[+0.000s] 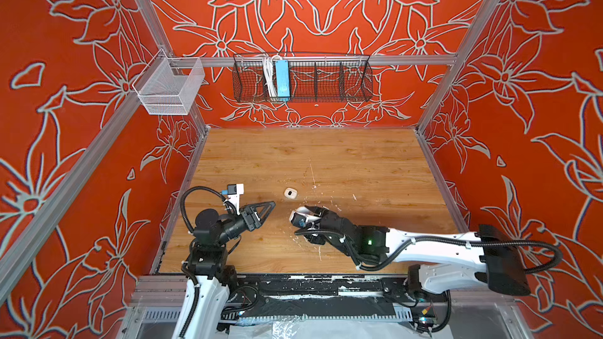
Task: Insert the wireless bluetooth earbuds into the charging case
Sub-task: 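Lift the round case and carry it toward the left gripper, then close the left gripper on the round case while the right gripper releases it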
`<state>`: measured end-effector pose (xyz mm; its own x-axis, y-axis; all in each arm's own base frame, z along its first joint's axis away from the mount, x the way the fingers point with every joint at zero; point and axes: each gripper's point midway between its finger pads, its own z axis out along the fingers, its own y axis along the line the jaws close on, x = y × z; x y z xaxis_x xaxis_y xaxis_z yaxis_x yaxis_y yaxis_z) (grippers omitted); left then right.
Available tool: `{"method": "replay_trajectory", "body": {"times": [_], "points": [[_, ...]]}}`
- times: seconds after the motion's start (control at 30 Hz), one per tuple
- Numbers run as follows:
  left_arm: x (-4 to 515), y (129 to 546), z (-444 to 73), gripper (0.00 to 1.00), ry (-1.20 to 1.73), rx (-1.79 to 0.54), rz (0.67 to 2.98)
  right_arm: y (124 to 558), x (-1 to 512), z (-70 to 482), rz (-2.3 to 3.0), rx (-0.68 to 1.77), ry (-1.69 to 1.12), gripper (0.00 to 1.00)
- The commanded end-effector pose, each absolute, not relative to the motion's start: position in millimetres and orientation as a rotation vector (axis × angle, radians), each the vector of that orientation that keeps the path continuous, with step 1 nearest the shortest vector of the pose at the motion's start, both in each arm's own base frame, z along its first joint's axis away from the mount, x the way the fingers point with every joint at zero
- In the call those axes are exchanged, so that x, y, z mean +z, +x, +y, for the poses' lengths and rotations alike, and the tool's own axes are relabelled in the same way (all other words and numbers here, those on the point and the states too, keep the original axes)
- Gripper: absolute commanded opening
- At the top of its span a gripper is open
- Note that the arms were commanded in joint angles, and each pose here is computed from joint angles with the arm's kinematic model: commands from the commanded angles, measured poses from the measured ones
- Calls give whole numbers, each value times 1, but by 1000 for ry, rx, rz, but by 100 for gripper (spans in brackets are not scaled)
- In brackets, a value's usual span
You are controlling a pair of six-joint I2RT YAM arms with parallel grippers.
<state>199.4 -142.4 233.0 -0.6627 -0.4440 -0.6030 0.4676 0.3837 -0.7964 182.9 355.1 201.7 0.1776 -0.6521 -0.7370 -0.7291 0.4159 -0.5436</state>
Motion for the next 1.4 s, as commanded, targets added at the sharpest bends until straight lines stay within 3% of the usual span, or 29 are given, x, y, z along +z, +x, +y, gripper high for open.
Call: {"method": "replay_trajectory", "body": {"times": [0.0, 0.27, 0.93, 1.0, 1.07, 1.1, 1.37], "points": [[258, 183, -167, 66, 257, -1427, 1736, 183, 238, 350, 1351, 19, -1248, 35], [253, 157, -205, 59, 554, -1398, 1671, 155, 266, 341, 1210, 158, -1254, 35], [247, 132, -226, 46, 753, -1349, 1596, 129, 259, 360, 1173, 124, -1323, 36], [248, 132, -224, 49, 743, -1340, 1592, 134, 260, 358, 1191, 101, -1294, 36], [248, 137, -220, 64, 700, -1310, 1605, 135, 260, 354, 1194, 96, -1278, 36], [247, 139, -219, 66, 683, -1298, 1614, 136, 261, 352, 1195, 101, -1266, 36], [243, 148, -212, 66, 609, -1245, 1644, 142, 250, 341, 1262, 106, -1242, 36]]}}
